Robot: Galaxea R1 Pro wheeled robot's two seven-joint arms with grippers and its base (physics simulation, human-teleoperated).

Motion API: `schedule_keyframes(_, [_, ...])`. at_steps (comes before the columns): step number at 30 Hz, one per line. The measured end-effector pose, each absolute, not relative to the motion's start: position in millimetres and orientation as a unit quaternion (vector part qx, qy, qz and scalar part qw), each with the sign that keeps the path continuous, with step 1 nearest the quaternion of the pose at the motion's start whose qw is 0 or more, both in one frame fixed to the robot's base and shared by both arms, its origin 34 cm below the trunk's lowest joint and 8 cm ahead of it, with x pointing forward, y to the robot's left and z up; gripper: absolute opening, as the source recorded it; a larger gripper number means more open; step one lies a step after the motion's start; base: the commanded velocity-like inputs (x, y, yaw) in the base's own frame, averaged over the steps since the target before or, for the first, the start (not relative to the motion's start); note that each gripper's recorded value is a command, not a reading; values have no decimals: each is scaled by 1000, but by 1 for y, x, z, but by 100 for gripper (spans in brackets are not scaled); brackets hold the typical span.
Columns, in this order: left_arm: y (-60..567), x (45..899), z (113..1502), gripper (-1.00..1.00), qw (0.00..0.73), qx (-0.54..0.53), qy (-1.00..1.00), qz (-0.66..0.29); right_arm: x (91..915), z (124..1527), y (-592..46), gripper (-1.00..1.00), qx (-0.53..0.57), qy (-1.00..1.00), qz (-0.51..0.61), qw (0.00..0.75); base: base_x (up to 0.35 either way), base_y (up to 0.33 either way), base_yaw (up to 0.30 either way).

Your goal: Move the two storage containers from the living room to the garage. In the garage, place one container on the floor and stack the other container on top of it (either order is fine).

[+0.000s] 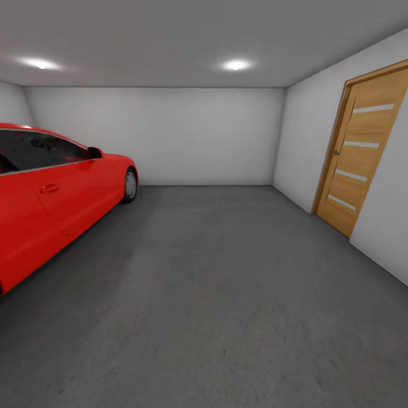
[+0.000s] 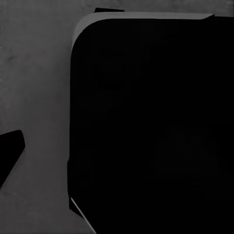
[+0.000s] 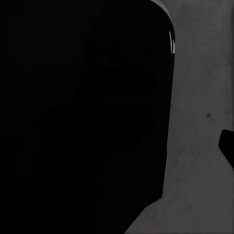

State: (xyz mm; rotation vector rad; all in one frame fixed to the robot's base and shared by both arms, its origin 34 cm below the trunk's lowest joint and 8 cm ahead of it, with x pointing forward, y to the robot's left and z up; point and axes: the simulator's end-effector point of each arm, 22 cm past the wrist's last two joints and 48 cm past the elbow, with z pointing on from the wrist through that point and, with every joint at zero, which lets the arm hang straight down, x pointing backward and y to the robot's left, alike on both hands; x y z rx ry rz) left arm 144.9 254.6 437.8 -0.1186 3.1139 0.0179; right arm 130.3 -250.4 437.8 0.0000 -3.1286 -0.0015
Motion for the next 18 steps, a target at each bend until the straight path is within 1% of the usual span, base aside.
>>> schedule_keyframes(18, [256,145,438,100,13,-71,997,8,130,438,-253,100,17,-1000,0,7,322,0,0])
